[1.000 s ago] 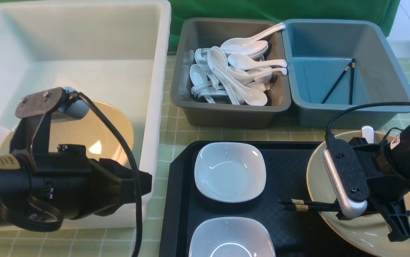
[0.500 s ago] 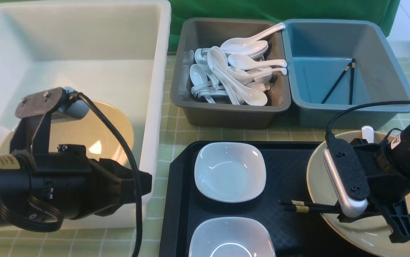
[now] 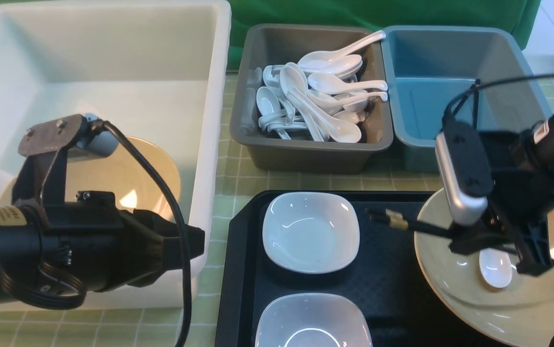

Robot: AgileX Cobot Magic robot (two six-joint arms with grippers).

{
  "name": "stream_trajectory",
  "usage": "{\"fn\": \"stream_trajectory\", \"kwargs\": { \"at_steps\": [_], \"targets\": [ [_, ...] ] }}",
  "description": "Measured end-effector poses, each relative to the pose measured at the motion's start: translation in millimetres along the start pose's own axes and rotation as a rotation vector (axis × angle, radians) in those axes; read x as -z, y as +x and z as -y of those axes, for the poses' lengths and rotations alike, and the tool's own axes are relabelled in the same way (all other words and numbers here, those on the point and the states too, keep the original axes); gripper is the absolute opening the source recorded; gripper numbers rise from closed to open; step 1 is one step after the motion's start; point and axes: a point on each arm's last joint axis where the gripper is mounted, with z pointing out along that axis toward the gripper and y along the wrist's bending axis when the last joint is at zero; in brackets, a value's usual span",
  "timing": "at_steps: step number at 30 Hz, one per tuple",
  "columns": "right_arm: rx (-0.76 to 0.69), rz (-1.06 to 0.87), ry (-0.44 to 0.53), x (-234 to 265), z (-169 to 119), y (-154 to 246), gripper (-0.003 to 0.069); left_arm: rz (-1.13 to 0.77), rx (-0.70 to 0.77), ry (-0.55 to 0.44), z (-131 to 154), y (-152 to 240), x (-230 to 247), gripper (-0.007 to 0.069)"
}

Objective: On green table put chopsticks spoon bowls plates into blue grey white boxes.

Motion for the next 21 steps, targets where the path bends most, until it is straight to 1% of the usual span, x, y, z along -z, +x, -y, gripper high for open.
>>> {"fn": "stream_trajectory", "kwargs": {
  "at_steps": [3, 8, 12, 15, 16, 20, 21],
  "targets": [
    [-0.035, 0.013, 0.027, 5, 4, -4, 0.0131, 0.0, 0.0, 0.0, 0, 0, 0, -0.0002],
    [-0.151, 0.07, 0.134, 21, 17, -15, 0.013, -0.001, 0.0, 0.0, 0, 0, 0, -0.0002],
    [-0.283, 0.156, 0.255, 35, 31, -24, 0.013, -0.001, 0.0, 0.0, 0, 0, 0, -0.0002],
    [-0.376, 0.231, 0.311, 45, 44, -26, 0.013, -0.001, 0.001, -0.001, 0, 0, 0, -0.0002],
    [-0.383, 0.24, 0.312, 45, 45, -26, 0.013, -0.001, 0.001, -0.001, 0, 0, 0, -0.0002],
    [-0.492, 0.341, 0.337, 59, 69, -25, 0.013, -0.005, 0.002, -0.001, 0, 0, -1, -0.0002],
    [-0.498, 0.346, 0.341, 60, 72, -25, 0.013, -0.005, 0.002, -0.001, 0, 0, -1, -0.0002]
  ]
}}
